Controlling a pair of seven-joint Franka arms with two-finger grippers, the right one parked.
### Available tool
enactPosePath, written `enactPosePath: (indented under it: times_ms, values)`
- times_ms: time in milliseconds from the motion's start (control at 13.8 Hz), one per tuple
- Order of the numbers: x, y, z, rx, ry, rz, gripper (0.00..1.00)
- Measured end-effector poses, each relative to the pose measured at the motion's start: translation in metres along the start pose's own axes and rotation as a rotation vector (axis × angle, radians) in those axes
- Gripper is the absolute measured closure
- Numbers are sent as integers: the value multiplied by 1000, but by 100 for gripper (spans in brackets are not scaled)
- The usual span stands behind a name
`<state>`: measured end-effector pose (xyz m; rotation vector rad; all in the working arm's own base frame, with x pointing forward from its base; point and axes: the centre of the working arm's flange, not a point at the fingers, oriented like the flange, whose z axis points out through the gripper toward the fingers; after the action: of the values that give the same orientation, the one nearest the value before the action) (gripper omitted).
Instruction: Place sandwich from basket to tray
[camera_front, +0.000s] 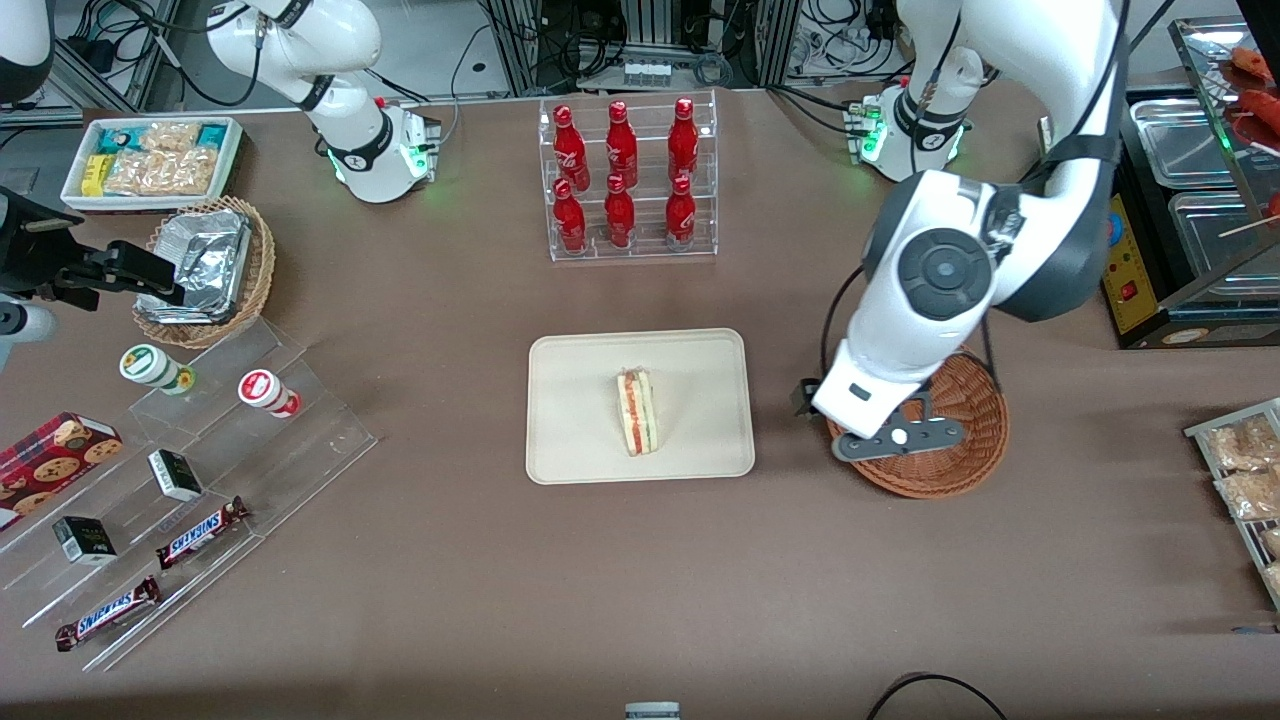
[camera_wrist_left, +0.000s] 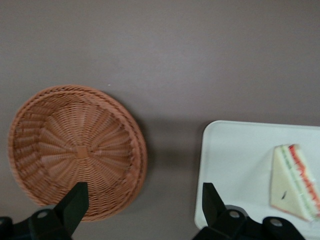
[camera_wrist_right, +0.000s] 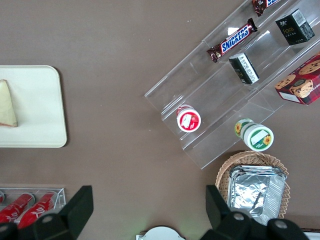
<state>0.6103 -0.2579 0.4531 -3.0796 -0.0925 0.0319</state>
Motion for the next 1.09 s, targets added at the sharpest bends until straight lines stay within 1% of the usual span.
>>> enactPosePath:
  times_ms: [145, 290, 363, 435, 508, 653, 798, 944, 1089]
  values:
    - [2, -29, -9, 18, -34, 43, 0]
    - [4, -65, -23, 32, -60, 72, 0]
    - [4, -85, -33, 35, -71, 100, 0]
    - [3, -108, -46, 30, -77, 124, 0]
    - [1, -131, -60, 14, -84, 135, 0]
    - [-6, -172, -82, -33, -100, 147, 0]
    - [-16, -195, -102, -64, -103, 146, 0]
    - [-29, -203, -118, -84, -115, 148, 0]
    - [-40, -206, -129, -90, -131, 154, 0]
